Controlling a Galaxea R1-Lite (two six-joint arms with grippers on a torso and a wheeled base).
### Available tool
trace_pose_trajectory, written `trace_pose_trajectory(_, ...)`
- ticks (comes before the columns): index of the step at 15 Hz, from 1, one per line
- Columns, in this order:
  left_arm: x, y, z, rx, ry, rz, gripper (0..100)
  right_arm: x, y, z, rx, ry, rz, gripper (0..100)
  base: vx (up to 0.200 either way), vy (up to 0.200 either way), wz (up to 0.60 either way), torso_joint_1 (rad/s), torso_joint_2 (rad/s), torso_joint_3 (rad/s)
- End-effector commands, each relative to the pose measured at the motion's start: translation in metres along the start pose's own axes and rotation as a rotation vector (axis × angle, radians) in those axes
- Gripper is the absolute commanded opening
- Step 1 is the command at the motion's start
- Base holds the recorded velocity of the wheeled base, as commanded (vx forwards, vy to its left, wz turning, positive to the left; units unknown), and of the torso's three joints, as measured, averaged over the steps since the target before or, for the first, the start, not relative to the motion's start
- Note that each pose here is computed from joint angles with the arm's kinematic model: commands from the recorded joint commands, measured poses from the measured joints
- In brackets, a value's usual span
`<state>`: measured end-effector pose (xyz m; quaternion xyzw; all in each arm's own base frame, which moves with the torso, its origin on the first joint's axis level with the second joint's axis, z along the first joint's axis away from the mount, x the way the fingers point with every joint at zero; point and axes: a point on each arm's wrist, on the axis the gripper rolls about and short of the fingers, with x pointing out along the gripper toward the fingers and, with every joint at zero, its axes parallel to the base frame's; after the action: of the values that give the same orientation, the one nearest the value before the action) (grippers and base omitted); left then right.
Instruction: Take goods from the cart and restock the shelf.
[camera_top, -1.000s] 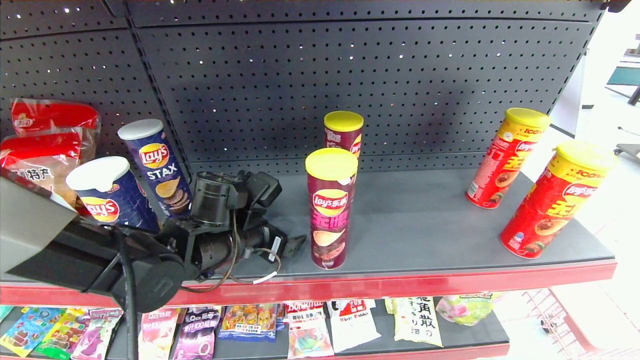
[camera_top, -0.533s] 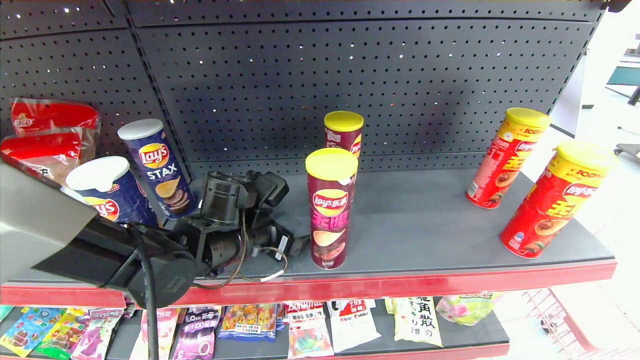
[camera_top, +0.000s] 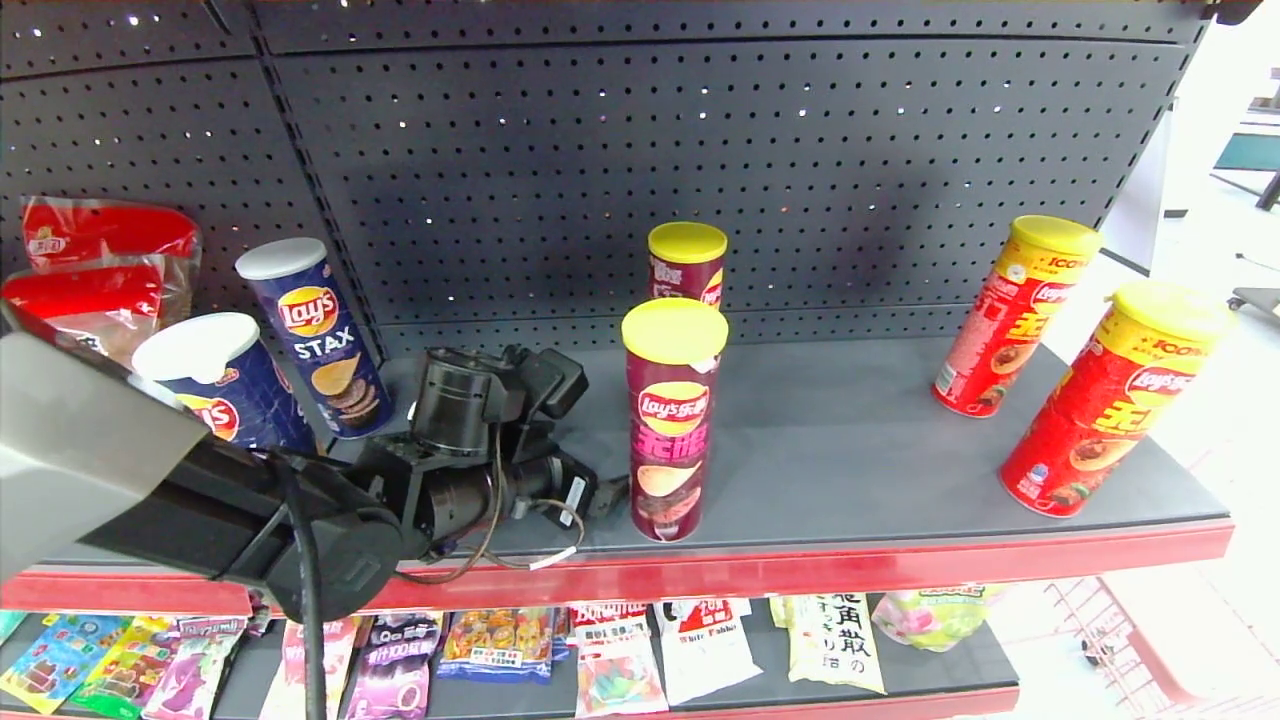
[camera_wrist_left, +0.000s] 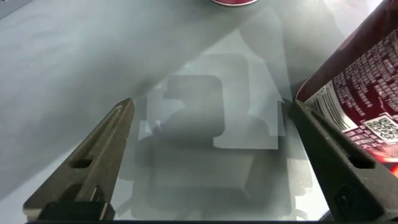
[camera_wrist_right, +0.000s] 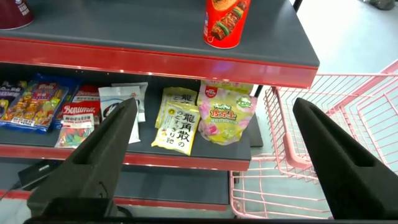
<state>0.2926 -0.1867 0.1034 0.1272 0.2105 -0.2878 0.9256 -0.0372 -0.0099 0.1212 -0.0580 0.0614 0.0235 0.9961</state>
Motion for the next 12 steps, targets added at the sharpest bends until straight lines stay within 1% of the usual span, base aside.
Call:
trace_pose_trajectory(1,-0.001,0.000,0.001,0.000,-0.003,-0.001,100,0.001,0.000,0.000,-0.001,0.004,0.001,100,0.000,0.000,0.00,0.000,0.00,0.000)
trace_pose_trajectory(3,-0.001,0.000,0.001,-0.002,-0.003,0.001,100,0.000,0.000,0.000,0.000,0.001,0.000,100,0.000,0.000,0.00,0.000,0.00,0.000)
trace_pose_trajectory(5,-0.007,0.003,-0.004,-0.009,0.009,0.010,100,0.000,0.000,0.000,-0.001,0.004,0.001,100,0.000,0.000,0.00,0.000,0.00,0.000)
trace_pose_trajectory(7,-0.024,0.004,-0.001,-0.011,-0.033,0.014,100,0.001,0.000,-0.002,-0.004,0.014,0.008,100,0.000,0.000,0.00,0.000,0.00,0.000)
trace_pose_trajectory(8,-0.039,0.005,0.004,-0.014,-0.061,0.017,100,0.004,0.002,-0.007,-0.008,0.031,0.017,100,0.000,0.000,0.00,0.000,0.00,0.000)
trace_pose_trajectory(9,-0.057,0.005,0.008,-0.035,-0.091,0.020,100,0.006,0.003,-0.011,-0.010,0.046,0.033,100,0.000,0.000,0.00,0.000,0.00,0.000)
trace_pose_trajectory(10,-0.069,0.005,0.011,-0.046,-0.113,0.021,100,0.007,0.003,-0.013,-0.012,0.053,0.049,100,0.000,0.000,0.00,0.000,0.00,0.000)
trace_pose_trajectory(11,-0.085,0.005,0.014,-0.050,-0.144,0.023,100,0.008,0.004,-0.015,-0.013,0.058,0.075,100,0.000,0.000,0.00,0.000,0.00,0.000)
trace_pose_trajectory(12,-0.115,0.004,0.016,-0.051,-0.190,0.026,100,0.008,0.005,-0.017,-0.012,0.060,0.114,100,0.000,0.000,0.00,0.000,0.00,0.000)
